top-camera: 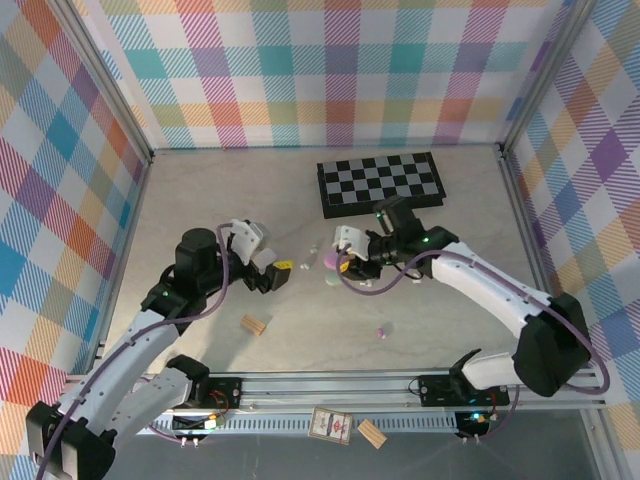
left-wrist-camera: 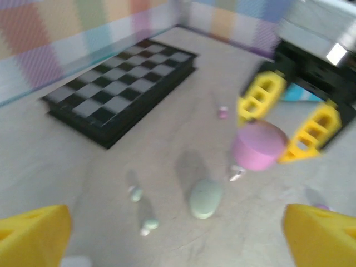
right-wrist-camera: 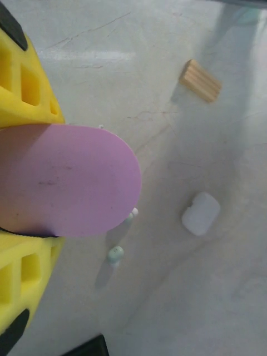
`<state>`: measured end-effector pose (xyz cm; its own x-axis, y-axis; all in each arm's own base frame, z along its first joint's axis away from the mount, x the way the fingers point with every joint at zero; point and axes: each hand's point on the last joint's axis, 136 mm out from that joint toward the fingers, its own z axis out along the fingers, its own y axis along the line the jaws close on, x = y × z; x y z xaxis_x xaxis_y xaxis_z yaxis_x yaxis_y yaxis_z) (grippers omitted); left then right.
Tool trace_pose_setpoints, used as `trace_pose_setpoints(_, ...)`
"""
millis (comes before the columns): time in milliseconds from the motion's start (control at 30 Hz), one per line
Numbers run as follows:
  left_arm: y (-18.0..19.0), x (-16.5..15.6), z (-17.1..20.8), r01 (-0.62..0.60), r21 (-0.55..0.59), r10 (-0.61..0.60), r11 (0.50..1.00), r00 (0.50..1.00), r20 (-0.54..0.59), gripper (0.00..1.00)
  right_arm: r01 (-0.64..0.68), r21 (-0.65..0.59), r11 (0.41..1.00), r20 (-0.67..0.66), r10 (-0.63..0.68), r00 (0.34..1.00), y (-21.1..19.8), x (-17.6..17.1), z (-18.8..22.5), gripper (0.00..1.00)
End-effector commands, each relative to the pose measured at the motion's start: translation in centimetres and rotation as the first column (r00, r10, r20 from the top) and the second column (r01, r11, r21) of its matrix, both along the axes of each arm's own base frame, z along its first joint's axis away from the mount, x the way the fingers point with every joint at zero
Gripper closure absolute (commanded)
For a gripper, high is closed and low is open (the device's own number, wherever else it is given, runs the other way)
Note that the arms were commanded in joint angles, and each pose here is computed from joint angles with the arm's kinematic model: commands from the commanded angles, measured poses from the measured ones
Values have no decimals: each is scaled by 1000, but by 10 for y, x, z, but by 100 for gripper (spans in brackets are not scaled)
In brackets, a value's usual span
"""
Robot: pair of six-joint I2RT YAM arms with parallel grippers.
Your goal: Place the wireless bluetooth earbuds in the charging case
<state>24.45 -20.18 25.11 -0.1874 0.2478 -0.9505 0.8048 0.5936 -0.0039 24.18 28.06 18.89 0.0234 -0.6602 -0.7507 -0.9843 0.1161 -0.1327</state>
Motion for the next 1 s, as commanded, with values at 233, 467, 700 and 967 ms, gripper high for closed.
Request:
trace_pose_setpoints(233,-63,-56,37,443,-32,-442,896,896,31,12,-168,219,961,-93,192,977,9,-45,83,69)
trace_pose_setpoints(467,-84,-59,45,479,-89,-480,873,877,21,20,-225,289,931,-94,261,961,13,-58,104,69)
trace_pose_setpoints(700,-91,-57,47,474,-109,-475,874,880,12,29,-238,306,922,-92,278,956,14,-60,108,69)
trace_pose_setpoints(967,-99,-56,51,489,-120,-491,864,871,14,38,-254,307,917,-118,302,946,14,-66,106,72)
